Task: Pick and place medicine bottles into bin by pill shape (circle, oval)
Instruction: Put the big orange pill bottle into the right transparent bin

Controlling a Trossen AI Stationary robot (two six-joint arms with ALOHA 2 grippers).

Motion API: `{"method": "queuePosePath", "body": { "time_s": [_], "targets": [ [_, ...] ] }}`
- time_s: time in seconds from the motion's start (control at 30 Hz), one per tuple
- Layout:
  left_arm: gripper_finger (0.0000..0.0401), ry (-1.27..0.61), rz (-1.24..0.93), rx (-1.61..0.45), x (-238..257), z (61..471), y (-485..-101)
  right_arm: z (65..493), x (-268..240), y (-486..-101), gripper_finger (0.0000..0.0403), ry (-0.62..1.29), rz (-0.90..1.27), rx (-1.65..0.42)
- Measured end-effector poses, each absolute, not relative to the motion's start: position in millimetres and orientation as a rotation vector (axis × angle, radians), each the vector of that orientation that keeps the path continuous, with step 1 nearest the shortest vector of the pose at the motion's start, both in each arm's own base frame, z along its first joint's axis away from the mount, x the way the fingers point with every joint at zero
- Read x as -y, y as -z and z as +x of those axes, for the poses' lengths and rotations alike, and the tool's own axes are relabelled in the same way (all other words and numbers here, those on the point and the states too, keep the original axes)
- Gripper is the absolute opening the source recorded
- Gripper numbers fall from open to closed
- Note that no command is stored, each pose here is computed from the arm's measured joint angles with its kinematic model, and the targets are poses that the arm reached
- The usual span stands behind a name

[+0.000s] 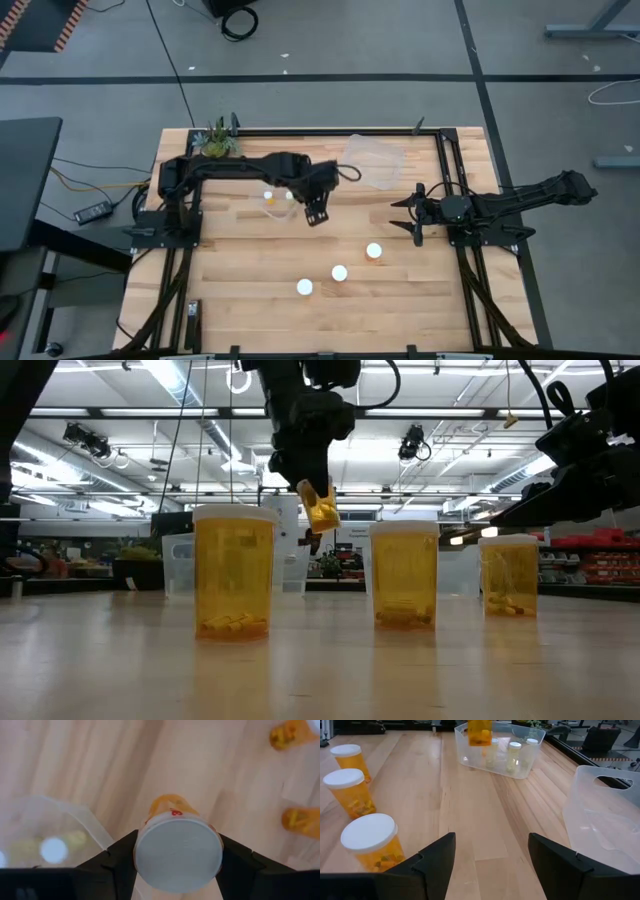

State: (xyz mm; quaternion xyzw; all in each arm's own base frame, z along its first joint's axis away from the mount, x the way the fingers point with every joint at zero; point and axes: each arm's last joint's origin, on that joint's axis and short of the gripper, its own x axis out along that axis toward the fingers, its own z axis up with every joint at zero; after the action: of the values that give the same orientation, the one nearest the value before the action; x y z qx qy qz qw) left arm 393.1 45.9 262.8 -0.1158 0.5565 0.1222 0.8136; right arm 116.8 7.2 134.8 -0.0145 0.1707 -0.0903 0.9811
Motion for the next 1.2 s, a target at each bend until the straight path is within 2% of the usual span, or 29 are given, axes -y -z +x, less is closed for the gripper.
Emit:
{"method": "queuePosePath", "body": {
  "time_s": [0.67, 1.07, 1.2],
  "targets": [
    [0.0218, -0.307, -0.094, -0.869, -133.0, 404.5, -308.0, 116.8, -7.3, -134.7, 0.0257, 0.181, -0.029, -0.344],
    [0.0219, -0.274, -0.005, -0.899, -184.8, 456.2, -302.8, 116.8, -7.2, -134.7, 0.0257, 0.182, -0.029, -0.344],
    [0.0219, -0.243, -0.009, -0.871, -199.5, 464.4, -288.7, 116.8, -7.2, -134.7, 0.0257, 0.181, -0.029, -0.344]
  ]
}}
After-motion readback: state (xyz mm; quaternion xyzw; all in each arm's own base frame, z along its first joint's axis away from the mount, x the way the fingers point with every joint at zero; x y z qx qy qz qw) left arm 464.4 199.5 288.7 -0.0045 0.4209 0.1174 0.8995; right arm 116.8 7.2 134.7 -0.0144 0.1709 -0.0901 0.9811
